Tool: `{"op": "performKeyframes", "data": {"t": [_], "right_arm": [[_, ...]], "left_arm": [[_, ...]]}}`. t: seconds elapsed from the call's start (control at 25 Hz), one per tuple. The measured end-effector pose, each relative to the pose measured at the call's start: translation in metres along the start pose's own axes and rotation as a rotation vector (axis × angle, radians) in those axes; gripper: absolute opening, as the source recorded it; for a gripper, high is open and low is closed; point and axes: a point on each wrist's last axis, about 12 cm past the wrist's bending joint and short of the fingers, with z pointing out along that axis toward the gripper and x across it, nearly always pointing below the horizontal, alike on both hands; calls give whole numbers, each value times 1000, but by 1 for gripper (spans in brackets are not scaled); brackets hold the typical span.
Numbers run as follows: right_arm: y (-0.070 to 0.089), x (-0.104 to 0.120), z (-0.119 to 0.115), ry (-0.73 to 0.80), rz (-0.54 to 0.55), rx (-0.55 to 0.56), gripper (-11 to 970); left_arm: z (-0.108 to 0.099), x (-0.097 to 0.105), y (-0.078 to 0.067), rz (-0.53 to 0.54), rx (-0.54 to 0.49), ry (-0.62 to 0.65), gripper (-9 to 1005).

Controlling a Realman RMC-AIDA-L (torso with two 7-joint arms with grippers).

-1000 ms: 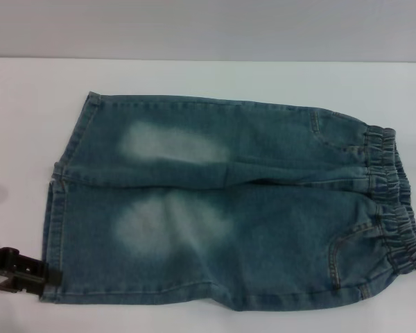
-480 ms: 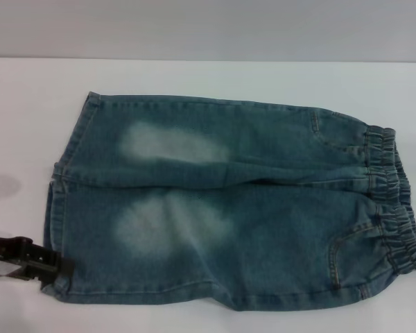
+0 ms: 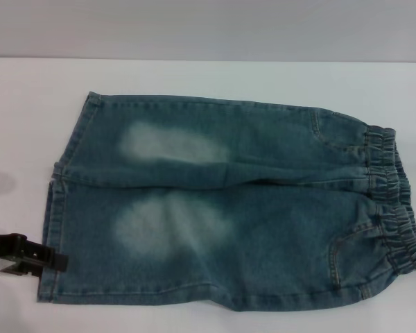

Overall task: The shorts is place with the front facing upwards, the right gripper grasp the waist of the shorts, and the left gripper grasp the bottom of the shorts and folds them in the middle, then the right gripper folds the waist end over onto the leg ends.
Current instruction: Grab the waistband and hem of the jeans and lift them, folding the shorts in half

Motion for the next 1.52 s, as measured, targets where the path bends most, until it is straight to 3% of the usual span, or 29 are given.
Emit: {"op": "performKeyframes", "data": {"t": [0.52, 1.0, 1.52], "right_arm": [[-1, 2, 1, 19, -1, 9, 690], [-2, 3, 0, 21, 2, 17, 689], [-5, 3, -3, 23, 3, 35, 689]], "left_arm": [[-4, 12, 4, 11, 21, 34, 497], [5, 16, 1, 18, 41, 47, 492], [2, 12, 2, 30, 7, 22, 274]]}}
